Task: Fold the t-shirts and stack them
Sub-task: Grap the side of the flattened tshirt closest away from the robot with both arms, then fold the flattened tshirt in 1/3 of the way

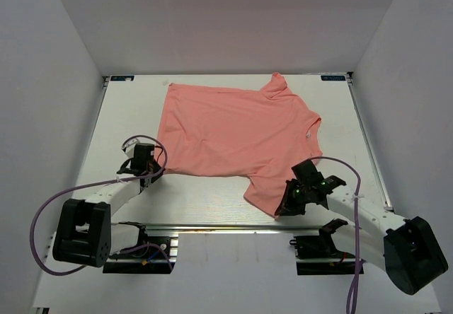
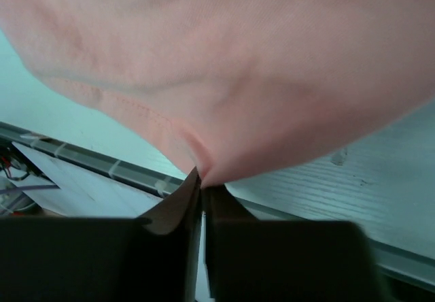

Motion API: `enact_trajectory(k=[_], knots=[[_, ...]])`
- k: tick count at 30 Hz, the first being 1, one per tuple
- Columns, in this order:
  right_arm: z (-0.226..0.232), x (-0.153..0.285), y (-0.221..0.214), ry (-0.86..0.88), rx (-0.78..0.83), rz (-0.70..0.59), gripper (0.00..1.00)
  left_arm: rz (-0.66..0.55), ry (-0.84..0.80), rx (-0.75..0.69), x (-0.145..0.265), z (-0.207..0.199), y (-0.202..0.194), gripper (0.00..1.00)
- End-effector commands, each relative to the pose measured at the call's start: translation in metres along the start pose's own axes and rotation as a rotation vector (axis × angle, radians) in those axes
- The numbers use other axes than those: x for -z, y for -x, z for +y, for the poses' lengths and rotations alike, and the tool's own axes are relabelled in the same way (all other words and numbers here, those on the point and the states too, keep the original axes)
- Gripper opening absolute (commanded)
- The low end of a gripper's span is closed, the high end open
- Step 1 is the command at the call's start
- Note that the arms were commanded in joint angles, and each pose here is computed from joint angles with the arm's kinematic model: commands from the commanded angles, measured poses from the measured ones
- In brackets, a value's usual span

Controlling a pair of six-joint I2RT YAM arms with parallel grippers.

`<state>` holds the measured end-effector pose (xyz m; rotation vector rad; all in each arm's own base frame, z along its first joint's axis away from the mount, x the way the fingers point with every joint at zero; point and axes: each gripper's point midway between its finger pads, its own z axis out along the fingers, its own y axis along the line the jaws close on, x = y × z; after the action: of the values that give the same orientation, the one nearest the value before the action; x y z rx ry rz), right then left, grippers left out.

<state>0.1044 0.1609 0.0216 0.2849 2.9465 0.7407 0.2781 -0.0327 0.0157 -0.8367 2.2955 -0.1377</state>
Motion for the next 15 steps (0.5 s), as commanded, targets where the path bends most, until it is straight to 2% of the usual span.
enact_trajectory(k=[1, 9, 11, 15], knots=[[-0.002, -0.001, -0.001, -0.031, -0.07, -0.014, 0.0, 0.034, -0.011, -0.006, 0.009, 0.002, -0.007, 0.0], [-0.017, 0.038, -0.04, -0.109, -0.074, 0.101, 0.0, 0.025, 0.071, 0.039, 0.035, 0.021, -0.005, 0.0], [-0.019, 0.041, -0.044, -0.094, -0.077, 0.094, 0.0, 0.032, 0.103, 0.032, 0.042, 0.029, -0.006, 0.0], [-0.017, 0.04, -0.045, -0.061, -0.067, 0.078, 0.0, 0.055, 0.067, 0.036, 0.047, 0.025, -0.011, 0.0]])
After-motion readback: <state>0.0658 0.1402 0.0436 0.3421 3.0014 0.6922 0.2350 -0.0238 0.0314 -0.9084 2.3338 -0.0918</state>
